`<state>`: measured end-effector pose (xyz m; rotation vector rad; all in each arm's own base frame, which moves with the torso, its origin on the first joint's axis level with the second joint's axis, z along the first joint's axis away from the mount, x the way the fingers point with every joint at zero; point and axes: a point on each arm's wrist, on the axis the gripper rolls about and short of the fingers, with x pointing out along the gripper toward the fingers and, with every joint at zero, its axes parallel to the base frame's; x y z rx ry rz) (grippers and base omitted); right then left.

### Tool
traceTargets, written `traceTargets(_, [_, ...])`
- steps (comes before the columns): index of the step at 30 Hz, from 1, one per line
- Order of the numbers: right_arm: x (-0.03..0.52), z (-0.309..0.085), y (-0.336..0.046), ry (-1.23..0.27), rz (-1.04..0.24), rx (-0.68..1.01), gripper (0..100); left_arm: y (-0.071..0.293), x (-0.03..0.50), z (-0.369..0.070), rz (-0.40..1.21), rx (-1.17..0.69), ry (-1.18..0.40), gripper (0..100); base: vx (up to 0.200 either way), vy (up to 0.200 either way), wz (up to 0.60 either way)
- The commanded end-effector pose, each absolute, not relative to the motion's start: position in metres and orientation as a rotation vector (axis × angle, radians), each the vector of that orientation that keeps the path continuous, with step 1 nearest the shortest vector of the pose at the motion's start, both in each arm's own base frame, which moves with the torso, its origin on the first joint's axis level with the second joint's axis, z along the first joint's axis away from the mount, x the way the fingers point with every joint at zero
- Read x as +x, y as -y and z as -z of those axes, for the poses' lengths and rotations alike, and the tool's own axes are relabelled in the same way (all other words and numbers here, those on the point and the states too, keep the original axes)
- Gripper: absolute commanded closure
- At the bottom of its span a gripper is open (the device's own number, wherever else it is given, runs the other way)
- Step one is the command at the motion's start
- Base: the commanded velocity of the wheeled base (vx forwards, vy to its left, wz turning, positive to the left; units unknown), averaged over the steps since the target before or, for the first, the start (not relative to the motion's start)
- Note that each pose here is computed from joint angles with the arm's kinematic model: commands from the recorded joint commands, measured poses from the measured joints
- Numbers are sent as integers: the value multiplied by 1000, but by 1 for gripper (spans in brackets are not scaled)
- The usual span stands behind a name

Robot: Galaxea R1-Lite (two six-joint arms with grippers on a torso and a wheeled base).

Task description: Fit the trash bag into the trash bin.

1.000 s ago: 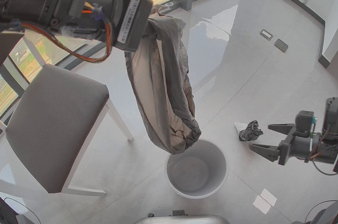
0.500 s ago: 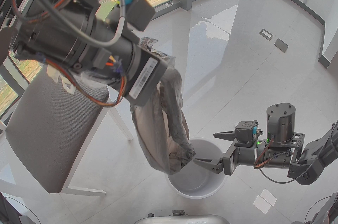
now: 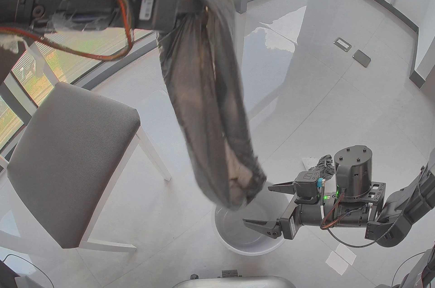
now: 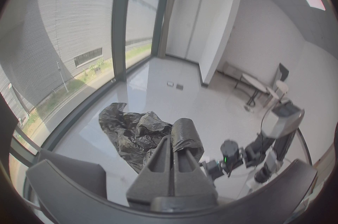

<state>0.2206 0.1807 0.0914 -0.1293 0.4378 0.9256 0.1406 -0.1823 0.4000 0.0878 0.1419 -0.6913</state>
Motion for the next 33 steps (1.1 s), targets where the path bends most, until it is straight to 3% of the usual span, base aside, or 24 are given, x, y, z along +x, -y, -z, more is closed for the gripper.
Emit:
traceTargets(1, [227,-104,-180,-377,-905,-117,0,160,114,-404,715,-5,-13,100,0,0,0])
traceTargets(9, [259,-126,-154,-266,-781,-114,0,158,108,-412,735,-21,-10,100,0,0,0])
traceTargets(16, [249,-145,-129,-211,-728,-106,0,160,111,-412,729,-34,-13,100,0,0,0])
traceTargets(33, [249,-152,-139,-182,-756,-92,0,170,117,-416,713,-39,-3,100,0,0,0])
